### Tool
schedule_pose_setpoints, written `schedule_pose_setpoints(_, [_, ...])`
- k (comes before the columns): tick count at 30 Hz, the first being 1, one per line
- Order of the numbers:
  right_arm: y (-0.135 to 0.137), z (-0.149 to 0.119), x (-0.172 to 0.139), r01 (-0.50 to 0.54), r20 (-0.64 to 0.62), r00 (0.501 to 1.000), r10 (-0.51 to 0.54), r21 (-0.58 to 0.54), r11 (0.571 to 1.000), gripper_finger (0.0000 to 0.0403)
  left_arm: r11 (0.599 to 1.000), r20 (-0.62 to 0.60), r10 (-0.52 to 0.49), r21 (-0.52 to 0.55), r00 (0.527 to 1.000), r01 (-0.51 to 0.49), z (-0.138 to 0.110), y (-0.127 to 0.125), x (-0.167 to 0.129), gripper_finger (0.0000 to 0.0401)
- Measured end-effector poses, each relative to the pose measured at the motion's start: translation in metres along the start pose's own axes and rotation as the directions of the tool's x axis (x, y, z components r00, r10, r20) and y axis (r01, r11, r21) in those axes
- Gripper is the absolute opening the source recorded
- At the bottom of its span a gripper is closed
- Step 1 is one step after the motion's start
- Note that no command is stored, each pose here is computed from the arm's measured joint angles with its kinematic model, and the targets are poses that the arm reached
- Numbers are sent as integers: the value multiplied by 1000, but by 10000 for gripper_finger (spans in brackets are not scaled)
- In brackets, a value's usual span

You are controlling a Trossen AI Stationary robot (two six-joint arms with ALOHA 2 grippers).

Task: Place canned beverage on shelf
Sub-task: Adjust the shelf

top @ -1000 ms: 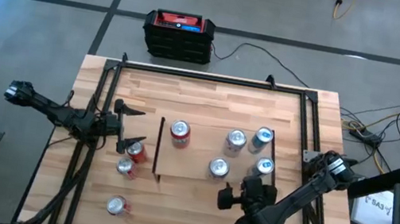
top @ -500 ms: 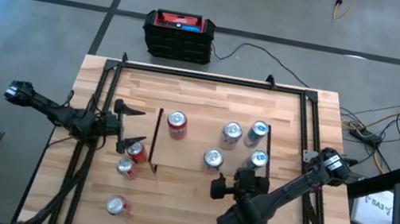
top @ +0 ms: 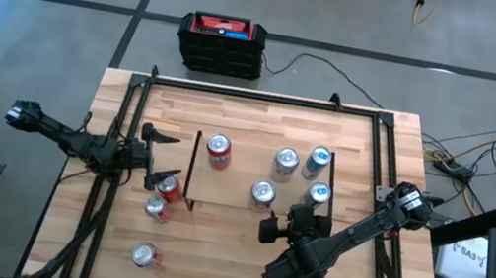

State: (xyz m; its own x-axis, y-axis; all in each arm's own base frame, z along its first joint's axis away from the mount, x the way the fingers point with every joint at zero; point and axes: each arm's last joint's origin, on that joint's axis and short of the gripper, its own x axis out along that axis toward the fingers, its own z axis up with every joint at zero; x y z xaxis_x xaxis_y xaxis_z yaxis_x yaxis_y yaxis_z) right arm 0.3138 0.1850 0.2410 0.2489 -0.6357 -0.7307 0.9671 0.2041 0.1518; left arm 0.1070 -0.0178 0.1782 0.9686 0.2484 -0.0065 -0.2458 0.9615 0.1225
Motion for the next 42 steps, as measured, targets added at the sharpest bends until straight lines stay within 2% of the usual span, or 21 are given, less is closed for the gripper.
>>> schedule_pose_setpoints(17, [2, 4, 3, -13, 39, 999, 13, -7, 1000, 384, 1000, 1, 1, -1, 1000, -1, 0, 0, 0, 400])
schedule_pose_setpoints(26, [10, 12, -11, -34, -18, 999, 33, -14, 999, 384, 1000, 3, 1, -2, 1000, -1, 0, 0, 0, 400])
schedule_pose_setpoints(31, [9, 17, -16, -5, -41, 999, 4, -37, 999, 384, 1000, 3, 1, -2, 1000, -1, 0, 0, 0, 400])
schedule_pose_setpoints(37, [7, 18, -22, 50, -151, 987, -60, -70, 996, 384, 1000, 2, 1, -2, 1000, -1, 0, 0, 0, 400])
schedule_pose_setpoints(42, [8, 18, -37, 40, -290, 954, -70, -109, 993, 384, 1000, 1, 1, -1, 1000, -1, 0, 0, 0, 400])
